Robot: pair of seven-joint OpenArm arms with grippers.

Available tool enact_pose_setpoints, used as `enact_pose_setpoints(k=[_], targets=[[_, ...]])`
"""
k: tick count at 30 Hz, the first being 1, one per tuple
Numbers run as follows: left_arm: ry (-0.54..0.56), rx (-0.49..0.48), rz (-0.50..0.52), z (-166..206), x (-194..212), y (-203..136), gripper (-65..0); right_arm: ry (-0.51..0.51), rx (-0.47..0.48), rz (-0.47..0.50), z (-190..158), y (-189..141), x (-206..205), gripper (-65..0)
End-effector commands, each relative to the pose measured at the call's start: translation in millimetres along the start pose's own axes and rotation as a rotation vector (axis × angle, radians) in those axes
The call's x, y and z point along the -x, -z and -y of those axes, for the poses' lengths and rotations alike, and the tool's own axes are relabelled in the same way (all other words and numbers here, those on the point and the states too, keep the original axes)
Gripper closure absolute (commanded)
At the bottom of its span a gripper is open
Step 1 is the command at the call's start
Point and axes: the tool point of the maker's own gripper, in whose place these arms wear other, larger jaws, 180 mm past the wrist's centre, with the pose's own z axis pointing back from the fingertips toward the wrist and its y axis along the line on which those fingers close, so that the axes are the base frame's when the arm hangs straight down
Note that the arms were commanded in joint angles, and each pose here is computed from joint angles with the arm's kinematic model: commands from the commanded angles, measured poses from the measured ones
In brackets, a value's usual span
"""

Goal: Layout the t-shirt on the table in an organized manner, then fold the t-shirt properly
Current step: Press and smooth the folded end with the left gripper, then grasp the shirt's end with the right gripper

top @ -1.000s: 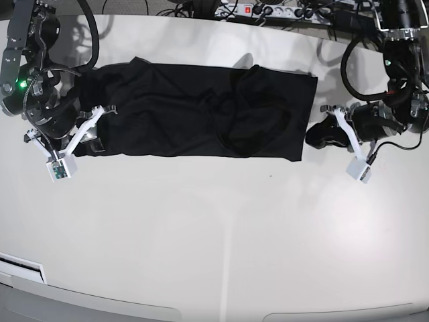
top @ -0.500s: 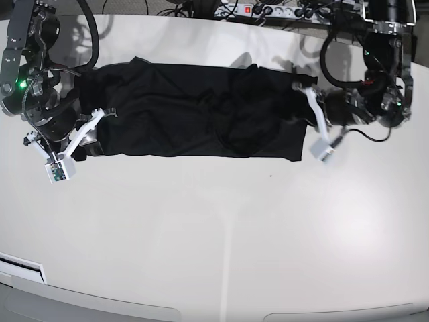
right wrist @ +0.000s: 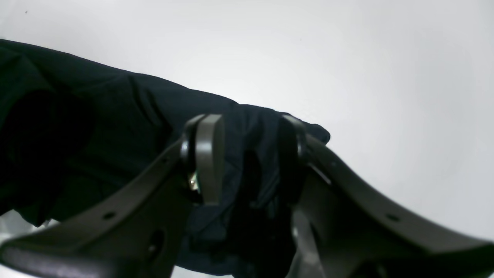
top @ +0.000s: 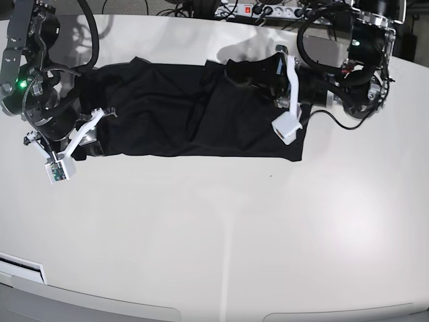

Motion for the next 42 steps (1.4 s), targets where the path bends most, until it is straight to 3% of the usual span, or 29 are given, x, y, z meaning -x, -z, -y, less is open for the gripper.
enact_pose_setpoints(k=[1,6,8,13,19,25,32,42], targets=[[0.037,0.001,0.075,0,-24,-13,0.0,-0.005,0.005,0.048,3,-3,-14,-25.5],[0.064,-0.133,0.225,-25,-60,-57,0.0,-0.005,0.005,0.041,2,-3,-12,-25.5],[0.061,-0.221,0.235,-40,-59,-67,0.0,-0.007,0.005,0.038,3,-3,-12,-25.5],[0.082,-0.398,0.165,-70,-39,-66,0.0,-0.046,-0.010,0.055,1,-2,-20,-25.5],[0.104,-0.507,0.061,-98,-15,-56,0.0,-0.035,0.011,0.043,6,-3,-22,-26.2],[0.020,-0.521,-0.029,-122,21,-39,0.0,-0.035,0.133,-0.065,30,-5,0,-41.2],[0.031,-0.570,-0.060,-132,26,-59,0.0,0.133,0.193,-0.190,68,-7,64,-41.1],[0.024,-0.631,-0.058,-143,17,-80,0.0,0.469,-0.032,-0.175,72,3,110,-40.7]])
